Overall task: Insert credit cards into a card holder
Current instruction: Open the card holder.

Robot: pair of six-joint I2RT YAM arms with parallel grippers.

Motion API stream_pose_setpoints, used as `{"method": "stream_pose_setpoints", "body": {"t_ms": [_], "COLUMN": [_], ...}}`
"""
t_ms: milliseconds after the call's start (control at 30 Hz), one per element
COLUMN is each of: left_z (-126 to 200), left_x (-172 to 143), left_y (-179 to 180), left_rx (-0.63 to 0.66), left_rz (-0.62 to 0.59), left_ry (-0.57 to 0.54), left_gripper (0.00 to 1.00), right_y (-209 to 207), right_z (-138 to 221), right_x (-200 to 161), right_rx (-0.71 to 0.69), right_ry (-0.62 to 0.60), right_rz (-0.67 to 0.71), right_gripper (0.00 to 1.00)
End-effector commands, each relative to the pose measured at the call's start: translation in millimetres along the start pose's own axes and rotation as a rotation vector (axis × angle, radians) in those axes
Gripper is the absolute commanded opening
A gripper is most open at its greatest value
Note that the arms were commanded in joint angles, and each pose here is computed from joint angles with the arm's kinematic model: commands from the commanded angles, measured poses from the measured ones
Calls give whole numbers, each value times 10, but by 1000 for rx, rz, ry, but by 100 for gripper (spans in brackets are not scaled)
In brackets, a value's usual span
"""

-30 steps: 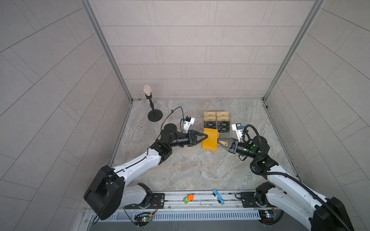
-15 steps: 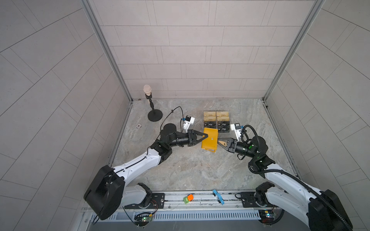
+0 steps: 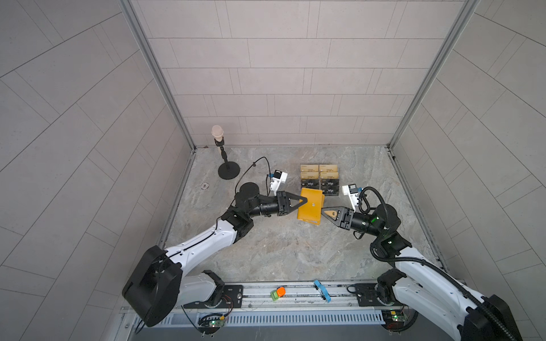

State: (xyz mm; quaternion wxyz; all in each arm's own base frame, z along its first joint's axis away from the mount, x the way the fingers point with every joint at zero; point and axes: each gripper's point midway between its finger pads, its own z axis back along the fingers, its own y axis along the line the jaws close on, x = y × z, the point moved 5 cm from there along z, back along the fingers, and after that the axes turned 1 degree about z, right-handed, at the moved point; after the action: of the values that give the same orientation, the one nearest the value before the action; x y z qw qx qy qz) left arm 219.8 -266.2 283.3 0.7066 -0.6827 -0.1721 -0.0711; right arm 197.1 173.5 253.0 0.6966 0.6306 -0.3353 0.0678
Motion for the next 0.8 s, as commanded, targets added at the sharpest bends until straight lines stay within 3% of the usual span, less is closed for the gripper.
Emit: {"method": "stream_pose_setpoints", "body": {"t_ms": [0, 300, 533, 667, 767], "left_z": [22, 22, 20, 26, 42], "left_x": [64, 65, 63, 77, 98], "left_y": [-305, -325, -342, -331, -310], "left_rx": [-81, -94, -100, -87, -54], "left_rz": [-92, -93, -93, -96, -100], "left_ry": [-9, -7, 1, 2, 3], "left_gripper": [11, 11, 12, 14, 28], "right_y": [61, 188, 206, 207, 224], "right_z": [8, -51, -49, -32, -17], "right_x": [-2, -40, -33, -37, -28], "right_rx": [36, 103, 104, 94, 90], "right_ry": [1, 27, 18, 10, 2], "right_rz": [4, 19, 27, 31, 32], "right_gripper": [21, 16, 0, 0, 0]}}
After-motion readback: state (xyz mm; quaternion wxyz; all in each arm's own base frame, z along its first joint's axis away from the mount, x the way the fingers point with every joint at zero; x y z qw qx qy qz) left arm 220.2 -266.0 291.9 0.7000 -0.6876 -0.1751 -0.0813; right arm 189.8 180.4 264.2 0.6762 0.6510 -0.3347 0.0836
